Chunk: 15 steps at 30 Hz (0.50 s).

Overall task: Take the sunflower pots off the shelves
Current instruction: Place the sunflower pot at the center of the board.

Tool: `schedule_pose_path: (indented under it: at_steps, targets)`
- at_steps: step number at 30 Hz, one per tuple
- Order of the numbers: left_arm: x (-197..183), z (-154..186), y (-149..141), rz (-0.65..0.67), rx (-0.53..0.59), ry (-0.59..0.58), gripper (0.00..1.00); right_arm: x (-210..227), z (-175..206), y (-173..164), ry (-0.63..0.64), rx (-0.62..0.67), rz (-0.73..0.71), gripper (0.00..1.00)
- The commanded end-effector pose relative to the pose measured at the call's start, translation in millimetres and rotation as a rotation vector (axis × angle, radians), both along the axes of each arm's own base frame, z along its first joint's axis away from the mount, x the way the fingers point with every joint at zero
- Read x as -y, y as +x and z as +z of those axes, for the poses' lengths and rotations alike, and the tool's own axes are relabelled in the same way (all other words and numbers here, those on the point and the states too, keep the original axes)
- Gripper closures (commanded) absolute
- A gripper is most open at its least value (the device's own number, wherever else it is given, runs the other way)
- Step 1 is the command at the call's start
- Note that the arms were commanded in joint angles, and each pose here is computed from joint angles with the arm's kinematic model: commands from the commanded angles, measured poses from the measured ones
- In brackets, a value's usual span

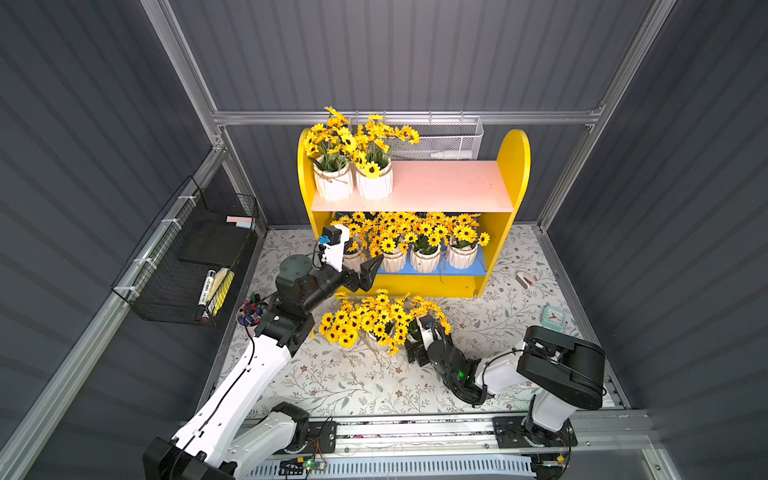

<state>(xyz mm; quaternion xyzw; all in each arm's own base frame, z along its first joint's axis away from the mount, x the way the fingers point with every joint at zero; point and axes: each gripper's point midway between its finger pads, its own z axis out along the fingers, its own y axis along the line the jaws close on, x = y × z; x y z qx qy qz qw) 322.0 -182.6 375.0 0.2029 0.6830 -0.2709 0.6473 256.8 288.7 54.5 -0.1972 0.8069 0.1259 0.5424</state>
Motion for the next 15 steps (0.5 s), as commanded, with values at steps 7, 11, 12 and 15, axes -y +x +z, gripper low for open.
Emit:
schedule_pose_path:
  at_steps: [7, 11, 12, 15]
  targets:
    - [-0.9, 12.7, -8.1, -0.007, 0.044, 0.000, 0.01, -13.7, 10.5, 11.3, 0.103, 0.171, 0.008, 0.01]
    - [-1.0, 11.5, -7.4, -0.005, 0.042, 0.001, 0.01, -16.6, 19.7, 9.8, 0.098, 0.196, 0.026, 0.01]
    - [-1.0, 11.4, -7.0, -0.004, 0.041, 0.002, 0.00, -17.3, 23.6, 9.0, 0.097, 0.205, 0.036, 0.01]
    - [-0.7, 11.4, -6.1, -0.004, 0.038, 0.002, 0.01, -11.5, 31.8, 5.9, 0.101, 0.219, 0.030, 0.01]
